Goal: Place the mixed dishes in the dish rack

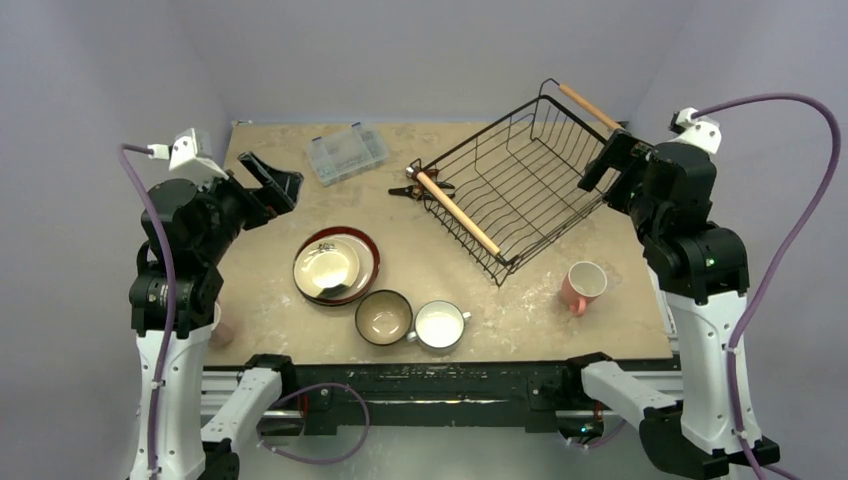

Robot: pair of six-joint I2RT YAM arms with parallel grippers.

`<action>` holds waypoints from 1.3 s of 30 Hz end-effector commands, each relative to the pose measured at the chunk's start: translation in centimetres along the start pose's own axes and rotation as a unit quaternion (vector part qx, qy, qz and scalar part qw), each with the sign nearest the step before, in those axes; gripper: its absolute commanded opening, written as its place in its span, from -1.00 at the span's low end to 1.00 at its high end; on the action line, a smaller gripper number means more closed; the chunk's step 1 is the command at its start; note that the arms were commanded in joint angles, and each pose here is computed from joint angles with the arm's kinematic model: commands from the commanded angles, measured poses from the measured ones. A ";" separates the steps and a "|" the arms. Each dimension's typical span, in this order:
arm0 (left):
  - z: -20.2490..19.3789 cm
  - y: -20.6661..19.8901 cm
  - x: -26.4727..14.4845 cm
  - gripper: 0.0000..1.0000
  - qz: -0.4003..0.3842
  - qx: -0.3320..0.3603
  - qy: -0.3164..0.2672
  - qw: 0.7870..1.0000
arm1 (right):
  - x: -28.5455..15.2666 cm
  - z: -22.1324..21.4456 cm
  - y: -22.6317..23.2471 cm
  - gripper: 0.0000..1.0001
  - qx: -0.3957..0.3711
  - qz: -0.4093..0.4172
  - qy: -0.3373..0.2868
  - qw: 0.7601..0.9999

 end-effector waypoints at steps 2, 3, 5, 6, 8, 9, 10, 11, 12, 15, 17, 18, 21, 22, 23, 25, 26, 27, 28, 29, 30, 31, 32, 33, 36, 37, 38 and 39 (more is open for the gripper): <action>-1.8 -0.9 1.1 1.00 -0.040 -0.040 0.050 0.997 | 0.3 -2.0 -1.5 0.98 0.004 -0.044 0.037 0.998; -2.2 -1.0 1.3 0.99 -0.045 -0.048 0.060 0.996 | 0.4 -2.4 -1.7 0.98 0.001 -0.048 0.044 0.998; -2.9 -1.3 1.8 0.99 -0.060 -0.065 0.084 0.993 | 0.7 -3.8 -2.3 0.98 -0.008 -0.060 0.070 0.996; -3.3 -1.5 2.1 1.00 -0.068 -0.074 0.099 0.990 | 0.9 -4.6 -2.5 0.98 -0.012 -0.062 0.084 0.994; -4.2 -1.9 2.4 1.00 -0.083 -0.093 0.127 0.984 | 1.3 -6.0 -2.9 0.97 -0.017 -0.065 0.108 0.992; -4.7 -2.0 2.5 0.99 -0.089 -0.103 0.140 0.981 | 1.4 -6.6 -3.1 0.98 -0.019 -0.070 0.117 0.990; -5.3 -2.2 2.5 1.00 -0.094 -0.113 0.152 0.977 | 1.6 -7.2 -3.4 0.98 -0.022 -0.074 0.125 0.989; -5.8 -2.3 2.6 0.99 -0.098 -0.120 0.162 0.975 | 1.7 -7.6 -3.7 0.98 -0.024 -0.081 0.130 0.988; -6.2 -2.5 2.5 0.99 -0.104 -0.124 0.170 0.972 | 1.9 -8.0 -4.1 0.98 -0.024 -0.090 0.133 0.987; -7.2 -3.2 2.5 0.99 -0.119 -0.127 0.199 0.964 | 2.0 -8.8 -5.3 0.98 -0.017 -0.125 0.128 0.984; -7.8 -4.0 2.4 0.99 -0.134 -0.118 0.218 0.959 | 2.1 -9.1 -5.9 0.98 -0.008 -0.135 0.119 0.984; -8.2 -4.3 2.4 0.99 -0.141 -0.112 0.227 0.957 | 2.1 -9.2 -6.1 0.98 -0.002 -0.138 0.115 0.984; -9.3 -5.2 2.1 0.99 -0.161 -0.091 0.253 0.949 | 2.4 -9.4 -5.8 0.98 0.002 -0.124 0.122 0.985; -9.5 -5.2 1.8 0.99 -0.163 -0.087 0.261 0.948 | 2.5 -9.4 -5.4 0.98 0.005 -0.118 0.128 0.985; -9.5 -5.2 1.5 0.99 -0.167 -0.077 0.266 0.946 | 2.5 -9.4 -5.2 0.97 0.010 -0.121 0.135 0.983; -9.5 -4.9 0.7 0.99 -0.168 -0.044 0.267 0.948 | 2.4 -9.4 -4.9 0.98 0.021 -0.122 0.147 0.981; -9.6 -4.4 0.3 0.99 -0.157 -0.024 0.269 0.950 | 2.3 -9.4 -4.5 0.97 0.024 -0.112 0.153 0.982; -9.7 -3.5 -0.4 0.99 -0.128 -0.005 0.275 0.953 | 2.2 -9.4 -4.1 0.98 0.026 -0.099 0.161 0.982; -9.7 -2.3 -0.8 0.99 -0.087 0.014 0.273 0.958 | 2.2 -9.4 -3.6 0.98 0.026 -0.087 0.170 0.981; -9.8 -0.8 -1.2 0.99 -0.030 0.030 0.271 0.962 | 2.1 -9.4 -3.1 0.97 0.028 -0.073 0.181 0.980; -9.9 1.1 -1.6 1.00 0.041 0.045 0.267 0.962 | 2.2 -9.6 -2.8 0.98 0.028 -0.068 0.193 0.978; -9.8 2.9 -2.0 1.00 0.108 0.062 0.260 0.957 | 2.2 -9.7 -2.5 0.98 0.029 -0.063 0.205 0.976; -9.6 4.6 -2.3 1.00 0.167 0.081 0.254 0.949 | 2.2 -9.7 -2.1 0.98 0.030 -0.059 0.217 0.974; -9.5 6.0 -2.5 1.00 0.217 0.102 0.249 0.939 | 2.2 -9.8 -2.0 0.98 0.029 -0.062 0.228 0.971; -9.5 9.5 -3.2 1.00 0.350 0.134 0.233 0.897 | 2.2 -10.2 -1.6 0.98 0.016 -0.054 0.261 0.964; -9.7 10.2 -3.1 1.00 0.373 0.142 0.236 0.886 | 2.2 -10.4 -1.4 0.98 0.012 -0.047 0.271 0.961; -10.0 11.0 -2.9 1.00 0.392 0.145 0.243 0.876 | 2.2 -10.5 -1.3 0.98 0.007 -0.041 0.277 0.960; -10.2 11.7 -2.9 1.00 0.411 0.140 0.248 0.866 | 2.2 -10.5 -1.2 0.98 0.000 -0.033 0.280 0.959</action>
Point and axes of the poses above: each gripper's point midway between its finger pads, its own x axis out along the fingers, its own y axis along the line the jaws close on, z = x × y, the point moved 5 cm from there along -x, back along the fingers, and after that the axes turned 9 degrees about x, right-handed, at the moved point
